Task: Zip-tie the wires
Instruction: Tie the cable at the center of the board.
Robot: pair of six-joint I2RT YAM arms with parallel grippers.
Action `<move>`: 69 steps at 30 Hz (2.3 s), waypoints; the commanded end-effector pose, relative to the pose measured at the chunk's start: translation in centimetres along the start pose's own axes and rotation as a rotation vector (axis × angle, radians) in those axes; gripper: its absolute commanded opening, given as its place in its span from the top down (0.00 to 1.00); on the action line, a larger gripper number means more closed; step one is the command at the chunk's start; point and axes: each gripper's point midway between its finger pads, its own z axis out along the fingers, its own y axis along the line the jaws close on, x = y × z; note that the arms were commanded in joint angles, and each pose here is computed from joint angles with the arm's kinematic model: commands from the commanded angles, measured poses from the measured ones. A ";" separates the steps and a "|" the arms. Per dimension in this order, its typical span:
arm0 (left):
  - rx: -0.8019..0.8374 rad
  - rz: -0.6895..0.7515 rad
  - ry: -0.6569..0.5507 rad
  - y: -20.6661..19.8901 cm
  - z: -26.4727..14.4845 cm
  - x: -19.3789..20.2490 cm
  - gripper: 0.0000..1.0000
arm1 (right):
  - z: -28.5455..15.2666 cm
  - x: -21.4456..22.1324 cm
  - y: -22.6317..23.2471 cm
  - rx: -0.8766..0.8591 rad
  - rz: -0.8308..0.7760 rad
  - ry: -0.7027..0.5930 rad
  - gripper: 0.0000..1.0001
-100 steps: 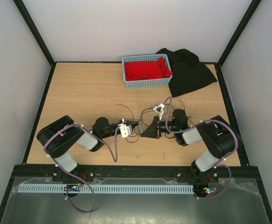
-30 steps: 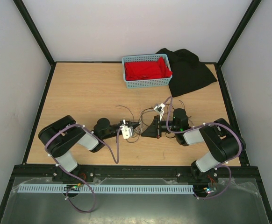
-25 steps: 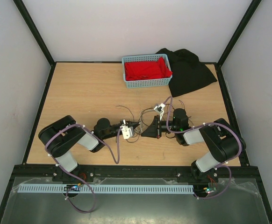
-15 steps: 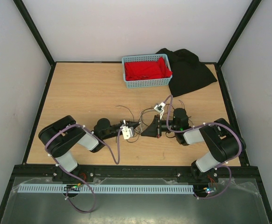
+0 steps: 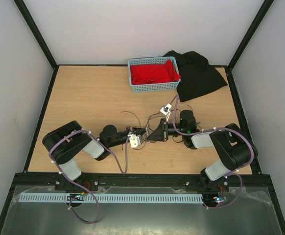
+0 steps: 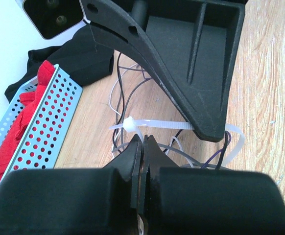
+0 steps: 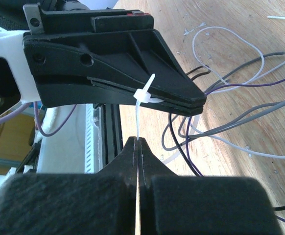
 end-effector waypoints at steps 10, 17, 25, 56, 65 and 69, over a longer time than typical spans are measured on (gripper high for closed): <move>0.000 0.064 -0.022 -0.4 0.3 -0.8 1.00 | 0.4 -2.1 -0.6 0.043 0.048 -0.006 1.00; -0.003 0.081 -0.005 -0.5 0.3 -0.4 1.00 | 0.3 -2.2 -0.6 0.058 0.084 0.009 1.00; -0.013 0.076 0.014 -0.5 0.2 0.0 1.00 | -0.3 -1.6 0.0 0.054 0.094 0.049 1.00; 0.009 0.124 0.019 -1.4 0.6 0.1 1.00 | -0.4 -2.4 -0.6 0.061 0.132 0.078 1.00; 0.002 0.115 0.007 -1.2 0.6 -0.4 1.00 | -0.3 -2.0 -1.7 0.101 0.149 0.079 1.00; 0.008 0.114 0.009 -1.4 0.6 -0.2 1.00 | -0.2 -2.6 -1.7 0.106 0.142 0.068 1.00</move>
